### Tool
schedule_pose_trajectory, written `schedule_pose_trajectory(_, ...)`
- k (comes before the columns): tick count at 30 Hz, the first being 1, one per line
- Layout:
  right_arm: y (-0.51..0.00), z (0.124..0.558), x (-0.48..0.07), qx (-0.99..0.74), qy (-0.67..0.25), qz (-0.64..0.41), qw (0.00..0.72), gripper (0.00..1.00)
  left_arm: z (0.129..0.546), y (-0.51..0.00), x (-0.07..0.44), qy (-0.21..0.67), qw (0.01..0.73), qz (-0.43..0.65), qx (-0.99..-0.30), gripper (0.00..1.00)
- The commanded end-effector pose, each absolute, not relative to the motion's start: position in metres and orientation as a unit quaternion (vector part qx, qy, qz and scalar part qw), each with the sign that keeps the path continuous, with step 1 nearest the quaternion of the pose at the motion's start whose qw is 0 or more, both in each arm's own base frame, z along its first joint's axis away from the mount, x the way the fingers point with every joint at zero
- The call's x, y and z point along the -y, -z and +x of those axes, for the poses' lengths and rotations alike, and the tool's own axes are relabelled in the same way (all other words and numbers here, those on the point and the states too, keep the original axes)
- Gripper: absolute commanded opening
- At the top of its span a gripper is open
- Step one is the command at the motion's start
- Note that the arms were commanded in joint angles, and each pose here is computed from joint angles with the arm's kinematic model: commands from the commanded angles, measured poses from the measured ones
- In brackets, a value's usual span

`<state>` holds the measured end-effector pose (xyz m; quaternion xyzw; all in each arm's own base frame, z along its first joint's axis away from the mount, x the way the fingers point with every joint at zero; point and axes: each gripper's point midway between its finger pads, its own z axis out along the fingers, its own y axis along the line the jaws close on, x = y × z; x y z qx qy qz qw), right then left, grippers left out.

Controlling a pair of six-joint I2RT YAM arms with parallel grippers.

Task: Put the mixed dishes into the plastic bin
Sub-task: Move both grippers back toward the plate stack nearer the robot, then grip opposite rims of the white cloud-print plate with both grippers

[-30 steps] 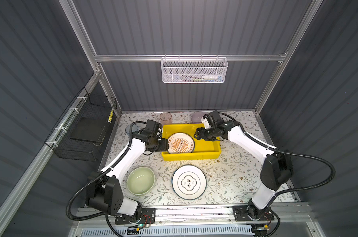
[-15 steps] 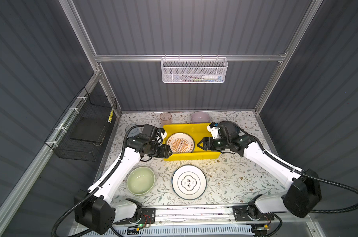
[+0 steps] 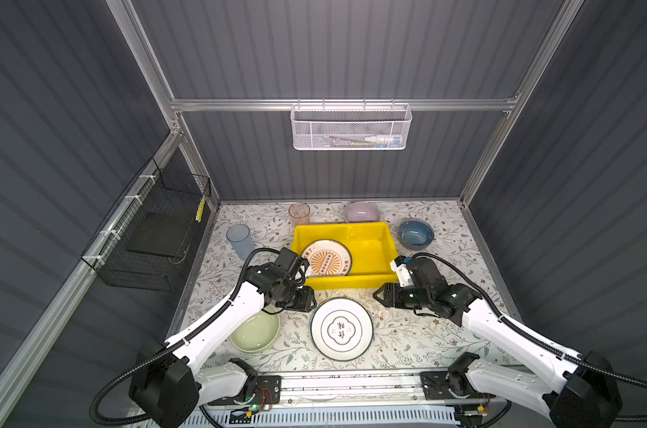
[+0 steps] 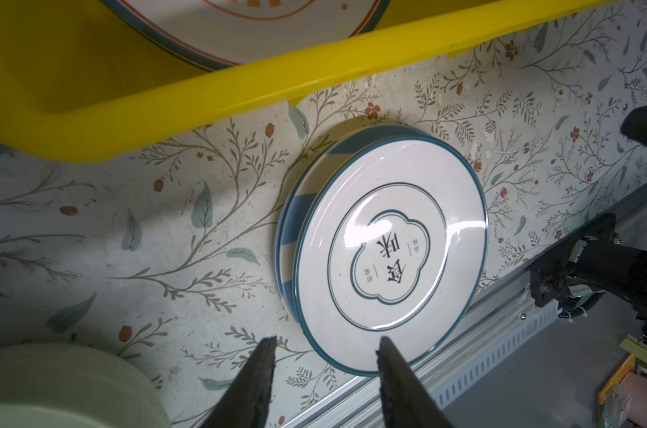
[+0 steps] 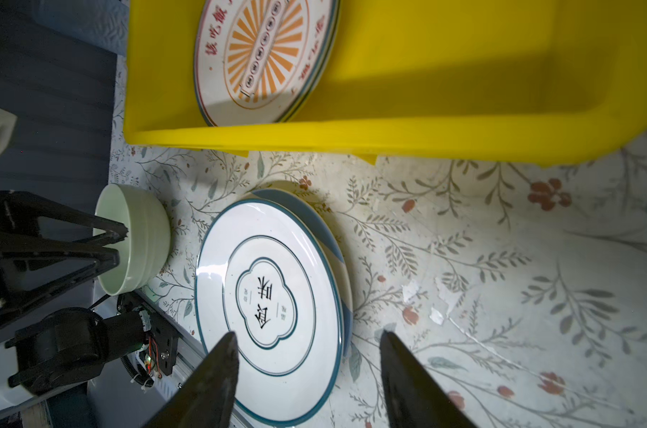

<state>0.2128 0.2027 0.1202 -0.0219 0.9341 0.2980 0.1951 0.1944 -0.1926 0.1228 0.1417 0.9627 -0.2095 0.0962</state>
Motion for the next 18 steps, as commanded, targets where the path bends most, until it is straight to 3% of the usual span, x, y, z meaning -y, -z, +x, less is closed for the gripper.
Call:
schedule_pose_trajectory(1, -0.099, 0.201, -0.198, -0.942, -0.288, 0.000, 0.175, 0.58, 0.186, -0.106, 0.195, 0.209, 0.082, 0.125, -0.966, 0.45)
schedule_pose_trajectory(18, -0.050, 0.186, -0.218, -0.946, -0.296, -0.025, 0.132, 0.51, 0.170, -0.056, 0.198, 0.189, 0.033, 0.132, -0.972, 0.28)
